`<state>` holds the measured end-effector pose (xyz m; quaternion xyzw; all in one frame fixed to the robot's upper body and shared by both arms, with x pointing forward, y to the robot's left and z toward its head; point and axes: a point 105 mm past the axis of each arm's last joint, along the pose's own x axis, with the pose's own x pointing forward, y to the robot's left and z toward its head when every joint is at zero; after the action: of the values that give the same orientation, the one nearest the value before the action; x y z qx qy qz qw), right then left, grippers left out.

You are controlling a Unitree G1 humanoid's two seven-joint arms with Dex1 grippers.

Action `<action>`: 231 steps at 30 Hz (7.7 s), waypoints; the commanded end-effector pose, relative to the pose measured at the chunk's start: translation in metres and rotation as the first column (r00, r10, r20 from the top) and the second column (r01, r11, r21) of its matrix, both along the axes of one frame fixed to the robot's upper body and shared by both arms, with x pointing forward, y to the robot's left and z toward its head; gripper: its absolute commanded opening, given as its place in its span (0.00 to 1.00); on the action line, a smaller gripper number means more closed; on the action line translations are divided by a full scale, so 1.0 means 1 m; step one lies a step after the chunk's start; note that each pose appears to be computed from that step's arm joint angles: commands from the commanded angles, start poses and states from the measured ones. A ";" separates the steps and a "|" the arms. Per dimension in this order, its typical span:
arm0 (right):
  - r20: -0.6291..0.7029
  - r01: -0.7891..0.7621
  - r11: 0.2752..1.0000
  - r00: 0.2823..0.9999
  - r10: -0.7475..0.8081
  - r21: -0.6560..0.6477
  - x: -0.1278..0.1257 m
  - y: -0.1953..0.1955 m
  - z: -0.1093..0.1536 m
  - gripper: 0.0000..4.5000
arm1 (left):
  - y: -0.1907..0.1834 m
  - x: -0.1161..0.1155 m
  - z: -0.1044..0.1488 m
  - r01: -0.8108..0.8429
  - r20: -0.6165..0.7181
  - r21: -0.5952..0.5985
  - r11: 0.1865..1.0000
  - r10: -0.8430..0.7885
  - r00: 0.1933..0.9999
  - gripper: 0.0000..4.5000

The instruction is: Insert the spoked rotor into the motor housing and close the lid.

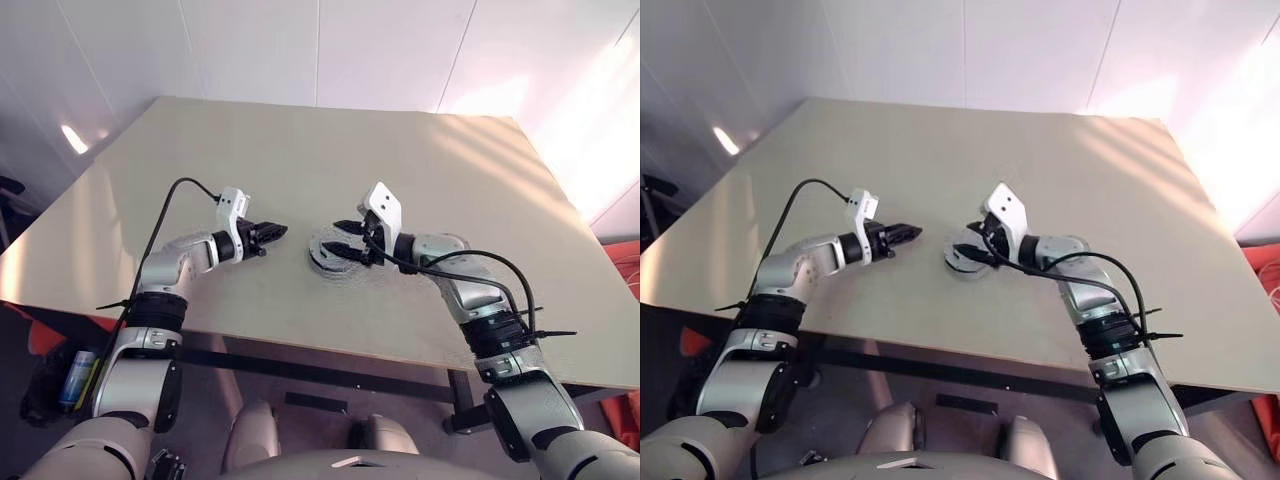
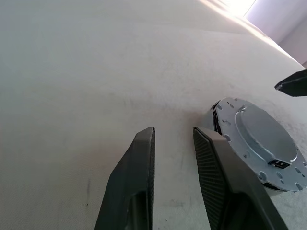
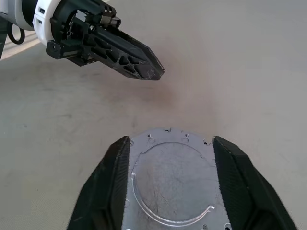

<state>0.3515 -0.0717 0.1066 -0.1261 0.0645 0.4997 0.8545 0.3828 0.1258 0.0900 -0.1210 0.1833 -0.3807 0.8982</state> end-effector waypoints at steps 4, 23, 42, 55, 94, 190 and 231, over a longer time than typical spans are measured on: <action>0.040 0.028 0.999 0.999 -0.029 0.033 0.008 0.006 0.008 0.99 | -0.001 0.005 0.019 0.017 0.062 0.012 1.000 -0.018 0.998 0.30; -0.051 0.071 0.997 0.996 -0.071 -0.007 0.008 0.005 -0.035 0.99 | 0.005 0.006 0.025 0.007 0.074 0.037 0.999 -0.010 0.997 0.30; -0.080 0.081 0.996 0.993 -0.082 -0.024 0.009 0.001 -0.050 0.71 | -0.009 0.005 0.037 0.027 0.049 -0.089 0.996 -0.023 0.999 0.30; -0.075 0.089 0.996 0.993 -0.091 -0.030 0.009 0.001 -0.050 0.71 | -0.089 -0.001 0.038 0.151 -0.136 -0.351 0.924 -0.209 0.968 0.00; 0.132 0.000 0.997 0.991 0.010 -0.075 0.002 -0.031 0.033 1.00 | -0.080 -0.014 -0.028 0.170 -0.421 -0.092 0.981 -0.193 0.886 0.00; -0.837 0.592 0.618 0.501 0.221 0.517 0.037 0.030 0.062 0.45 | 0.063 0.014 0.039 -0.368 -0.262 -0.618 0.695 0.260 0.929 0.41; -0.786 0.465 0.665 0.527 0.322 0.584 0.017 0.046 0.079 0.45 | -0.011 -0.008 0.062 -0.147 -0.290 -0.843 0.518 -0.208 0.934 0.48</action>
<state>0.3667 -0.0248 0.1591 0.4959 0.3137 0.4047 0.7013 0.3715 0.1092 0.1399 -0.6151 0.1603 -0.4030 0.6584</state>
